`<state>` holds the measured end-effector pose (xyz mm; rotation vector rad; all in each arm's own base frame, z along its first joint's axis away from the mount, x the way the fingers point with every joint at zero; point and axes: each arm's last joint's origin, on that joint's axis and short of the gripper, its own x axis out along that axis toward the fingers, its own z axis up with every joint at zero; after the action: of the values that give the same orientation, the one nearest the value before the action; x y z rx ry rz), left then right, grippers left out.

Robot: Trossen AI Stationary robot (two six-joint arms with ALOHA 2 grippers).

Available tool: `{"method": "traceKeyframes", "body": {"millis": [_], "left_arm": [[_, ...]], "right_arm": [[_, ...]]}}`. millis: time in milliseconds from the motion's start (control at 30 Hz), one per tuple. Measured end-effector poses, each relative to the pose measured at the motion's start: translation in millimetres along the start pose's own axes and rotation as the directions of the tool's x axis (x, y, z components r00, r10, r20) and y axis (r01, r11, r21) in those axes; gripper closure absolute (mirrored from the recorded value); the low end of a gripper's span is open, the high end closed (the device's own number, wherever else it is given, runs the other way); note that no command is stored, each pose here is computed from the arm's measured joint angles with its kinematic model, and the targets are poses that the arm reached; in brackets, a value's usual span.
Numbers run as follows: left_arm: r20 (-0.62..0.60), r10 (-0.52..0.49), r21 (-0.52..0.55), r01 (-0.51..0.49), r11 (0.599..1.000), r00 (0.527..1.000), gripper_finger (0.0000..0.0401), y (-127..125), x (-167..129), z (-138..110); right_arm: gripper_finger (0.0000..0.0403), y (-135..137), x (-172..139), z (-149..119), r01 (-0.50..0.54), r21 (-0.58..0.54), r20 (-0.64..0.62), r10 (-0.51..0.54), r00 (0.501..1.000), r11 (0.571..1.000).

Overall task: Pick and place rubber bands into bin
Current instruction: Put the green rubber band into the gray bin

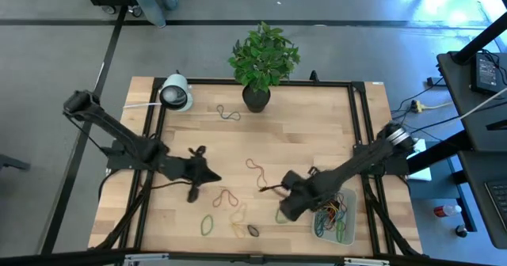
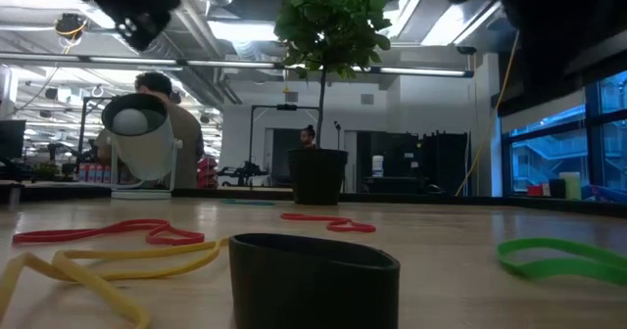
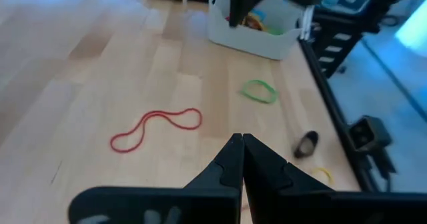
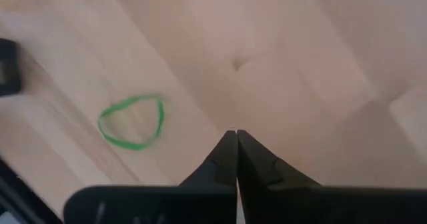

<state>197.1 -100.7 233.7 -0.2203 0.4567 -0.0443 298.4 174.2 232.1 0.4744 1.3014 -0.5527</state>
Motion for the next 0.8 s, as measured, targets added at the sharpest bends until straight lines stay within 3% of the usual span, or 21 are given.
{"method": "traceKeyframes", "body": {"millis": [133,300,500,800], "left_arm": [[0.032,-0.032,-0.003,0.032,0.999,0.999,0.0399,2.3,-17.4,-6.3],[0.035,-0.054,0.039,0.053,0.998,0.998,0.0399,3.6,-26.5,-13.4],[0.001,-0.072,0.060,0.072,0.996,0.997,0.0399,1.3,-28.2,-17.5],[-0.050,-0.095,0.093,0.100,0.991,0.994,0.0399,1.2,-28.6,-21.5]], "right_arm": [[0.0383,25.9,14.1,4.5,0.025,0.015,-0.088,-0.023,0.996,1.000],[0.0354,47.7,31.0,8.6,0.032,0.076,-0.111,-0.024,0.994,0.997],[0.0316,54.6,48.0,7.0,0.057,0.187,-0.142,-0.031,0.989,0.981],[0.0284,65.5,75.8,4.3,0.048,0.187,-0.180,-0.014,0.983,0.981]]}}
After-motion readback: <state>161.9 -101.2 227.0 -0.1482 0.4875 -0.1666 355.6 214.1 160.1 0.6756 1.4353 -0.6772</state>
